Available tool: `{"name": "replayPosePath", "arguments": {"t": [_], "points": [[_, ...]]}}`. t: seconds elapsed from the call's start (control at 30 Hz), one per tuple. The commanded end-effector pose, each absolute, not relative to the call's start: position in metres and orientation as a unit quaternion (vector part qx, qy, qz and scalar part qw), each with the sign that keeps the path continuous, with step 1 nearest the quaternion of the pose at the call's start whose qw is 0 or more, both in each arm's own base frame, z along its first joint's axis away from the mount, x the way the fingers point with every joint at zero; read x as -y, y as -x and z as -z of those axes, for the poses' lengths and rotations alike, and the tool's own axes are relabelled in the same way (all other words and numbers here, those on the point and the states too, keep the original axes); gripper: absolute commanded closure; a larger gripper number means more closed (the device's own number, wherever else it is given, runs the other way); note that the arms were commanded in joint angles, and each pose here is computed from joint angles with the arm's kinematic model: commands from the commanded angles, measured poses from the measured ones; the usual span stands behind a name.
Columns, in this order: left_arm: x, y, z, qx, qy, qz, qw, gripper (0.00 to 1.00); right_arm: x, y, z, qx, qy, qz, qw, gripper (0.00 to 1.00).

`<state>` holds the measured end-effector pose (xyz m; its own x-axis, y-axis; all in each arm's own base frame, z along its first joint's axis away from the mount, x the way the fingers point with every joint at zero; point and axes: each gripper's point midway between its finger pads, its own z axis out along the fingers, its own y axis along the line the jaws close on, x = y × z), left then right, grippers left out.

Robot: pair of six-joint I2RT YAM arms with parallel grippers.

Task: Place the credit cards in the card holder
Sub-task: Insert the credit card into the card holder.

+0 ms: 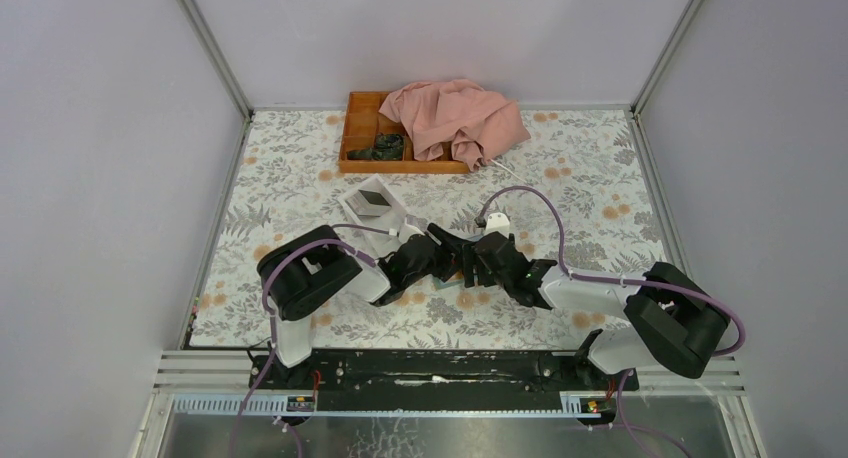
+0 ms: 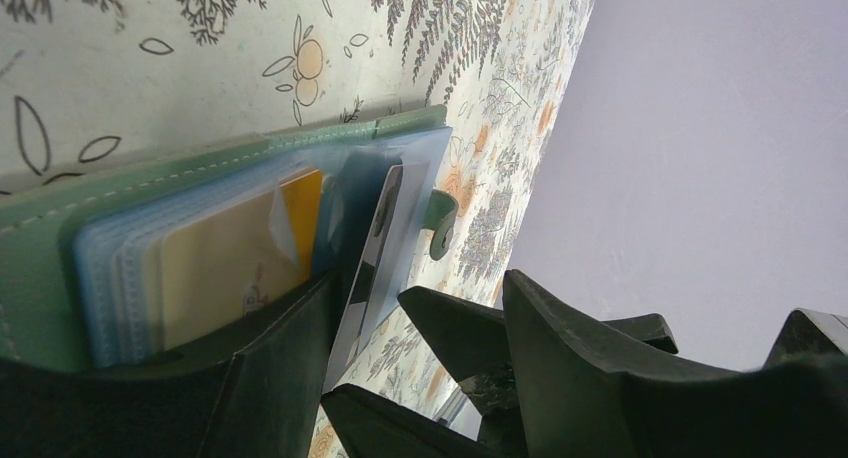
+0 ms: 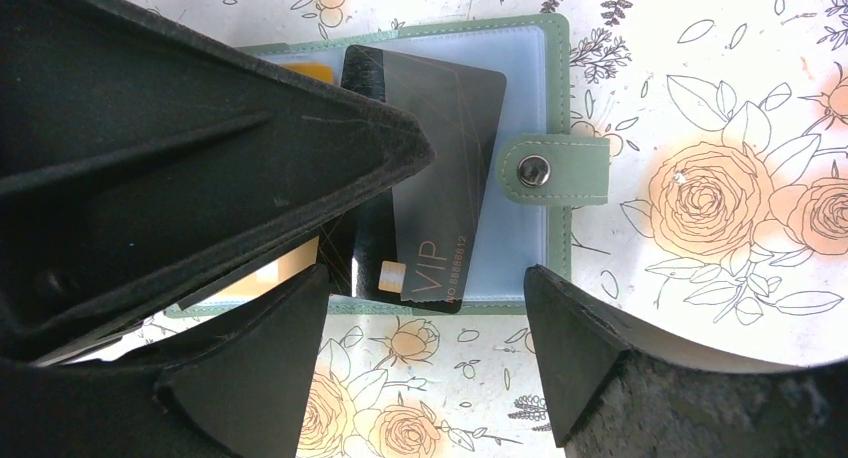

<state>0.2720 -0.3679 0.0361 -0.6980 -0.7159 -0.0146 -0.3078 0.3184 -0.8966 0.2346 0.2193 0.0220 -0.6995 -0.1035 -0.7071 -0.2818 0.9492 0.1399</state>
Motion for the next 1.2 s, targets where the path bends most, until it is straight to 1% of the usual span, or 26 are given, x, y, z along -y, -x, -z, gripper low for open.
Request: {"name": "replayPosePath", "arguments": {"t": [0.0,0.6,0.73,0.83,0.97,1.07,1.17], "points": [[0.354,-0.232,0.028,-0.852,0.302,0.397,0.158,0.31,-0.254,-0.248,-0.055,-0.89,0.11,-0.165,0.41,0.2],[0.359,-0.232,0.027,-0.852,0.299,0.401,0.152,0.3,-0.267,-0.247,-0.063,-0.884,0.12,-0.175,0.416,0.2],[0.359,-0.232,0.026,-0.852,0.299,0.403,0.152,0.31,-0.27,-0.244,-0.071,-0.878,0.125,-0.182,0.426,0.23],[0.357,-0.23,0.027,-0.852,0.299,0.402,0.15,0.3,-0.273,-0.241,-0.078,-0.871,0.131,-0.178,0.439,0.29],[0.357,-0.229,0.028,-0.852,0.3,0.403,0.148,0.3,-0.276,-0.235,-0.085,-0.866,0.144,-0.166,0.449,0.42],[0.357,-0.228,0.03,-0.852,0.3,0.404,0.146,0.3,-0.278,-0.233,-0.084,-0.867,0.15,-0.158,0.448,0.57],[0.356,-0.227,0.03,-0.851,0.301,0.405,0.145,0.3,-0.278,-0.233,-0.078,-0.87,0.151,-0.151,0.444,0.74]]}}
